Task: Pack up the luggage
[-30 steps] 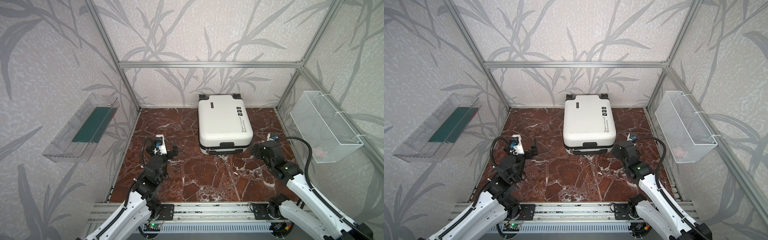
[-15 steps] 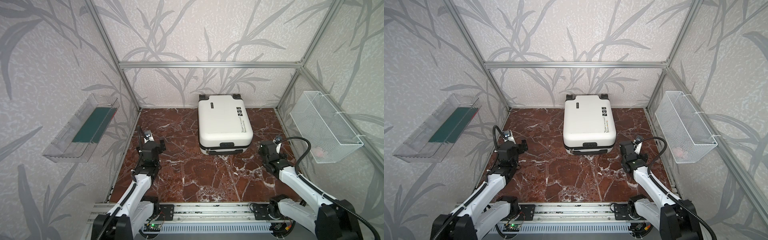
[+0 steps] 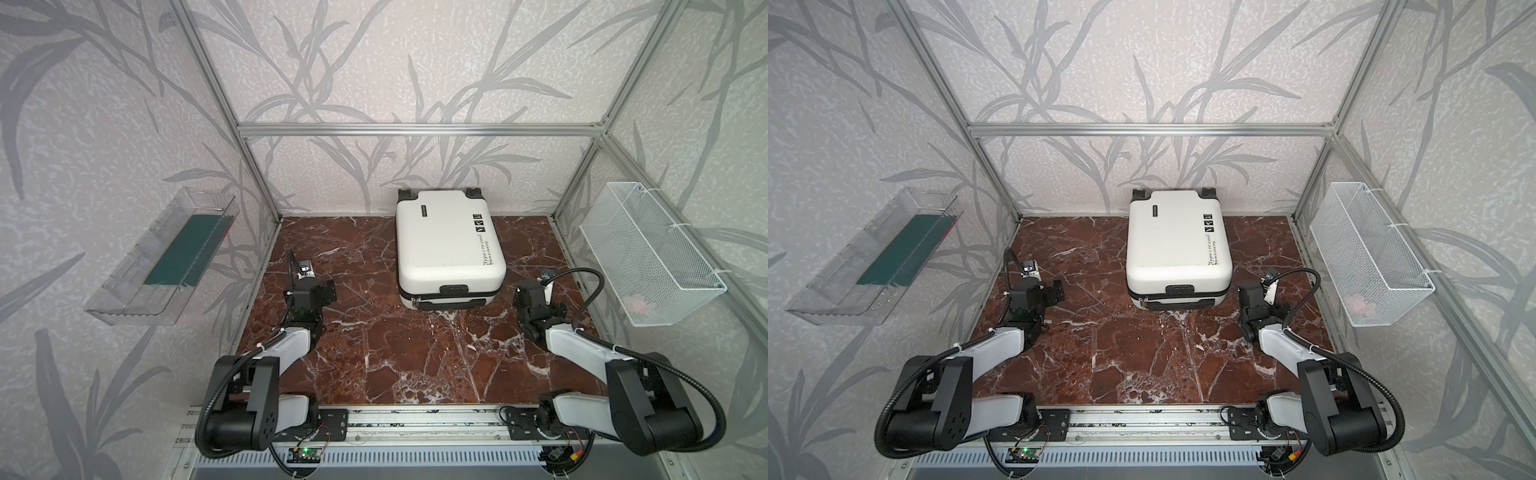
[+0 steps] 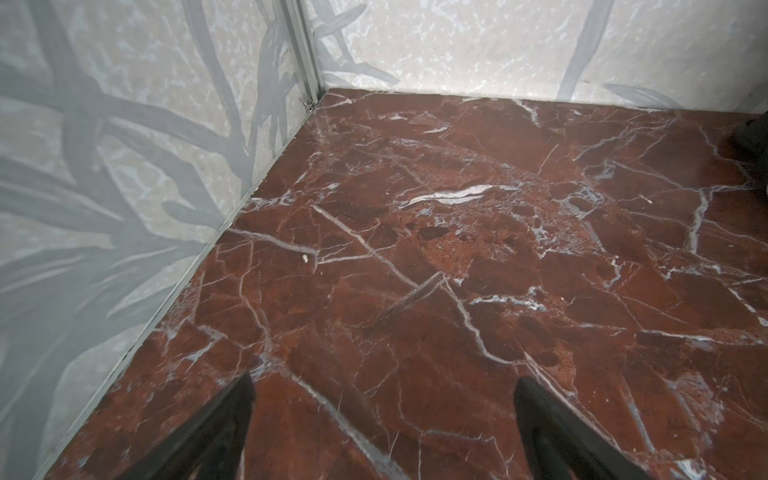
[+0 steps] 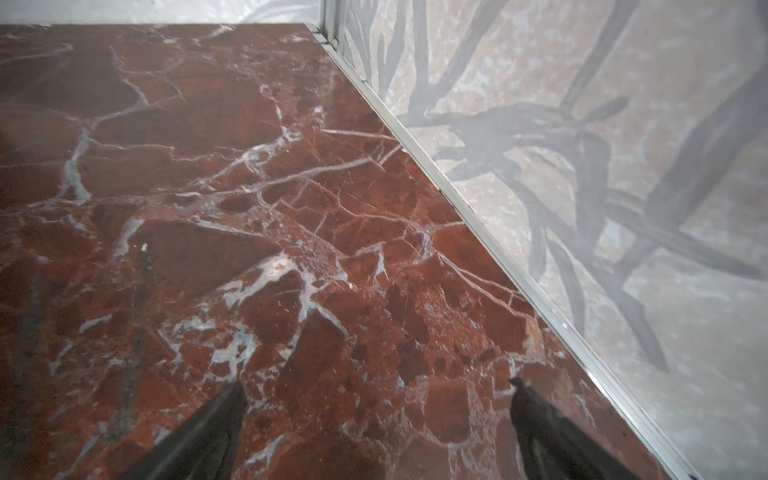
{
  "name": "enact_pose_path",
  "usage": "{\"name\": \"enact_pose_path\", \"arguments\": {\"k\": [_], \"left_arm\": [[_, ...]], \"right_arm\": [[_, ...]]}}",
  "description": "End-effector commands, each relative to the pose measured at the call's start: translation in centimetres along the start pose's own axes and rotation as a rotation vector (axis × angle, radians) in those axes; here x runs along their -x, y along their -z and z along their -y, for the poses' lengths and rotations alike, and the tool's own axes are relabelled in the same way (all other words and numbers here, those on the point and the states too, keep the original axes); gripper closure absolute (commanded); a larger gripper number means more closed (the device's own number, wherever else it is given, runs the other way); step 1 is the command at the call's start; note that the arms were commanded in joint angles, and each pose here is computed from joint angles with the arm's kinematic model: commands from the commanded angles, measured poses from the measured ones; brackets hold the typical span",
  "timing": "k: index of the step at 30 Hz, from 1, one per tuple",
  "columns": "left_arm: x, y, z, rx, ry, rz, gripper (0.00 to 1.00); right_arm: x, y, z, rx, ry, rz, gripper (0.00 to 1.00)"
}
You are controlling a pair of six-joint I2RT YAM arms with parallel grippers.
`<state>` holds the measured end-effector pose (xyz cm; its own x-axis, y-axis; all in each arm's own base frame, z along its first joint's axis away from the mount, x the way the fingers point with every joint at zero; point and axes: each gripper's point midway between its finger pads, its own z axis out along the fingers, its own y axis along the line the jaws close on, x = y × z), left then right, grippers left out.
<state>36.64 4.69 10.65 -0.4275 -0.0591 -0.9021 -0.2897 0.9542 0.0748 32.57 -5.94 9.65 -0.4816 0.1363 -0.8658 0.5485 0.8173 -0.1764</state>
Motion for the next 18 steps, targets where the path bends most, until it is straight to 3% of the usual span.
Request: {"name": "enact_pose_path", "arguments": {"k": [1, 8, 12, 18], "left_arm": [[1.2, -0.5, 1.0, -0.063, -0.006, 0.069, 0.01], [1.2, -1.5, 1.3, -0.069, 0.003, 0.159, 0.01], [0.3, -2.0, 2.0, -0.103, -0.01, 0.147, 0.01], [0.1, -2.6, 2.1, -0.132, 0.0, 0.128, 0.01]], "right_arm": [[2.6, -0.1, -1.3, 0.089, -0.049, 0.118, 0.01], [3.3, -0.5, -2.2, 0.168, -0.047, 0.181, 0.01], [3.2, -1.0, -2.6, 0.209, -0.1, 0.236, 0.01], [3.0, 0.0, -5.6, 0.388, 0.008, 0.249, 0.01]]}}
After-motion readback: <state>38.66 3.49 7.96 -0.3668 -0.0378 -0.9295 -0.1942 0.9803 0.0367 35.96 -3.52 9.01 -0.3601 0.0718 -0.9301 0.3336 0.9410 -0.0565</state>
